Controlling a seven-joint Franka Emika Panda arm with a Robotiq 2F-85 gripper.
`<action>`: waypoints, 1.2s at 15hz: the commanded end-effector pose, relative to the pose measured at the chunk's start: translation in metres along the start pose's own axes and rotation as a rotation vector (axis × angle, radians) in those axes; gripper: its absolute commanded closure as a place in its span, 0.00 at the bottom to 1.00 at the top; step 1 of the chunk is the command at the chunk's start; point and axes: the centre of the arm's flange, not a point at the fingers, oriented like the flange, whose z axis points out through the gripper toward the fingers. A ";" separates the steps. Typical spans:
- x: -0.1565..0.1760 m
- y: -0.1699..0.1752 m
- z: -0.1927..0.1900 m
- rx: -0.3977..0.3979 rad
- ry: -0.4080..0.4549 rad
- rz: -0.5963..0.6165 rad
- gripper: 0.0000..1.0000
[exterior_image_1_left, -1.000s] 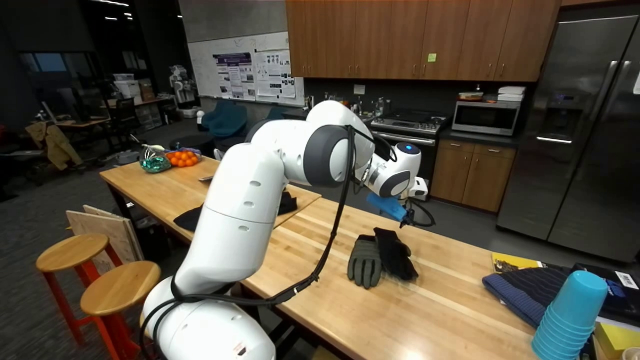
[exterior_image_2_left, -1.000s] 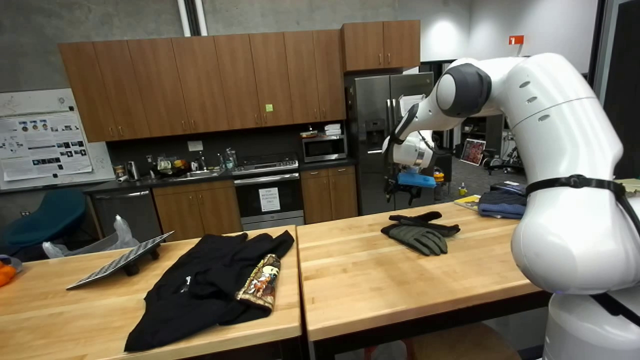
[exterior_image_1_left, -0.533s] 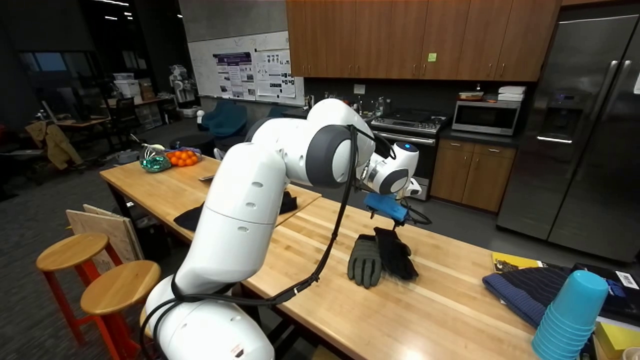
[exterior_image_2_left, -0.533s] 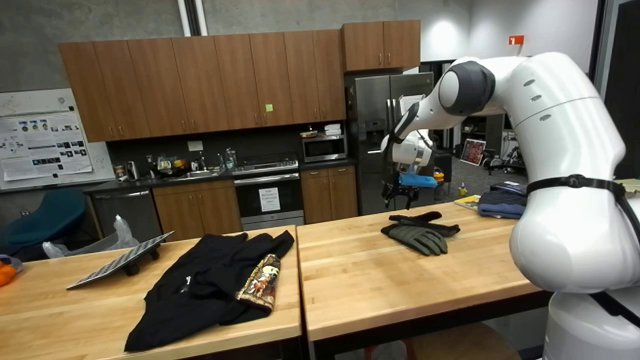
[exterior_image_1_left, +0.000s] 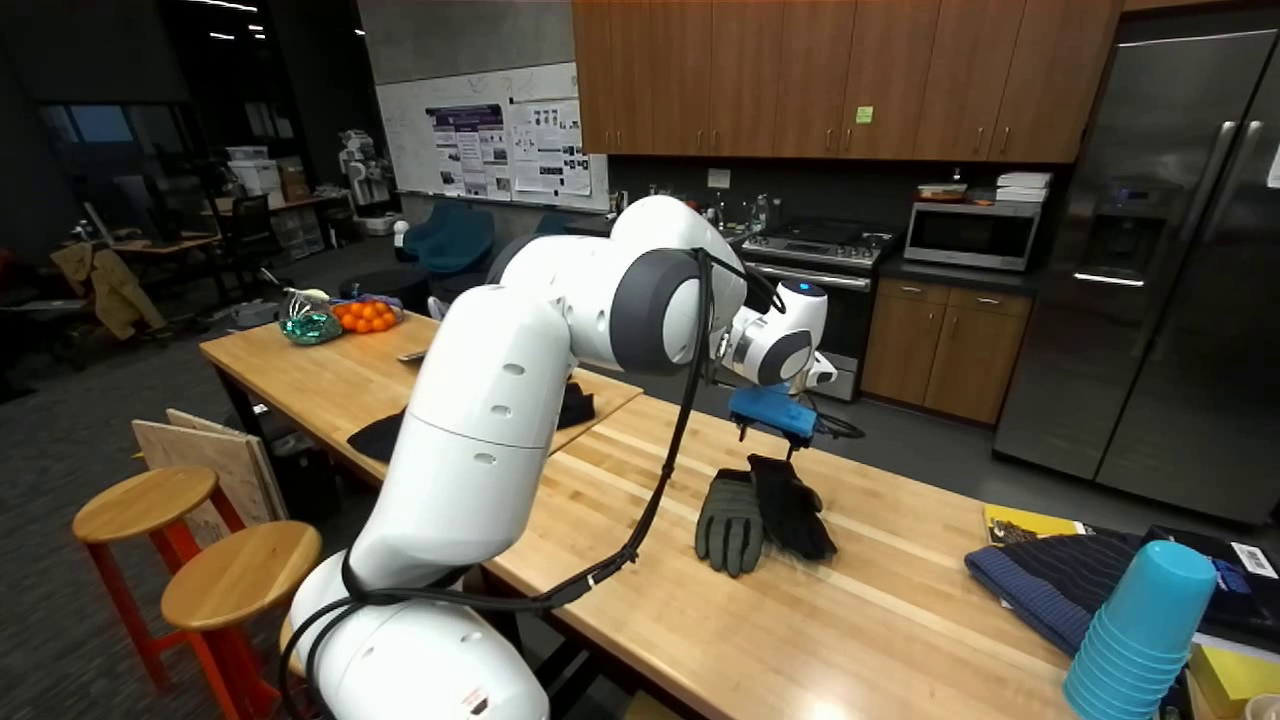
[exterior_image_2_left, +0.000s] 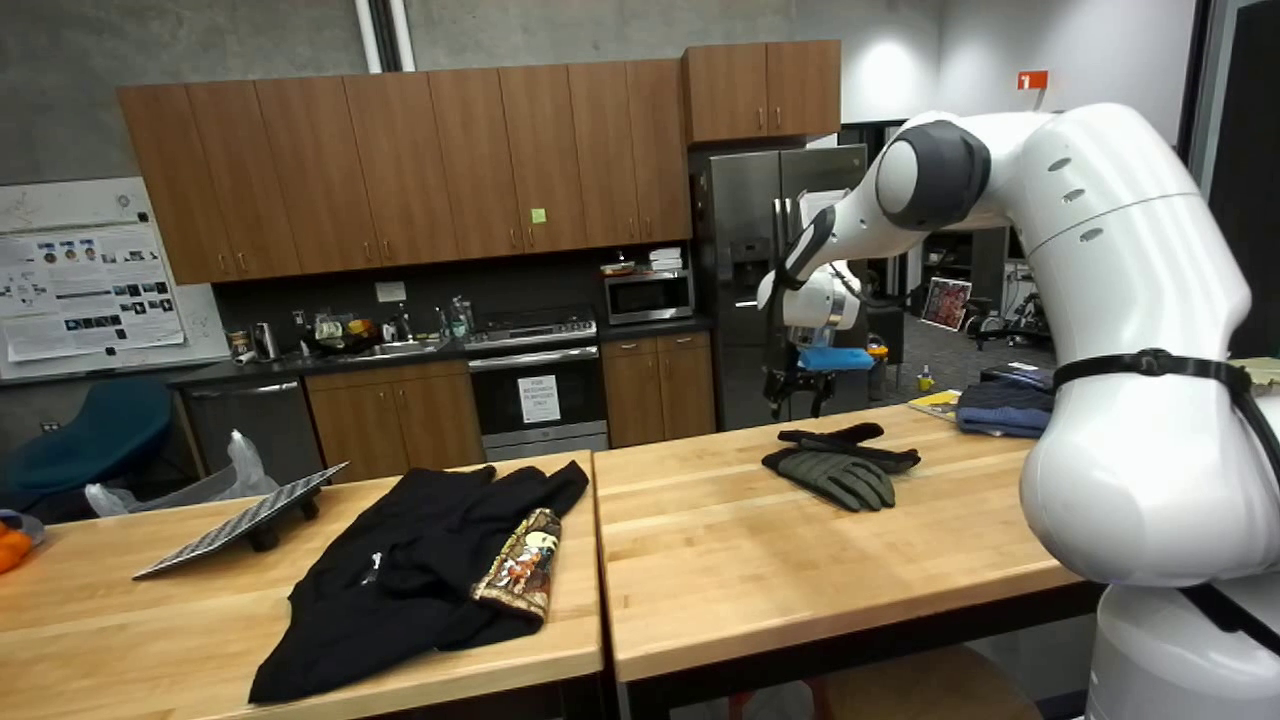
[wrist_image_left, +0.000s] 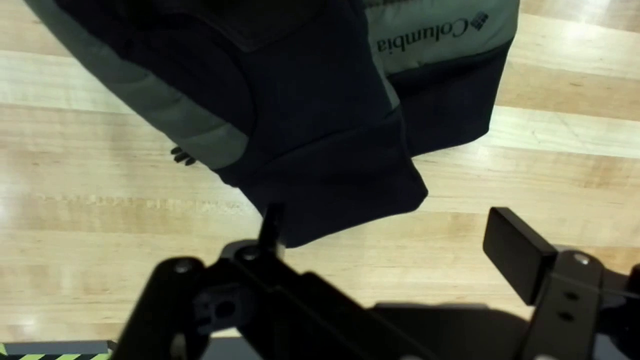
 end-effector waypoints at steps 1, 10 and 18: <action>0.010 -0.004 -0.004 -0.002 0.055 -0.006 0.00; 0.017 -0.022 0.013 0.011 0.108 -0.004 0.00; 0.015 -0.015 0.033 -0.068 0.051 -0.001 0.00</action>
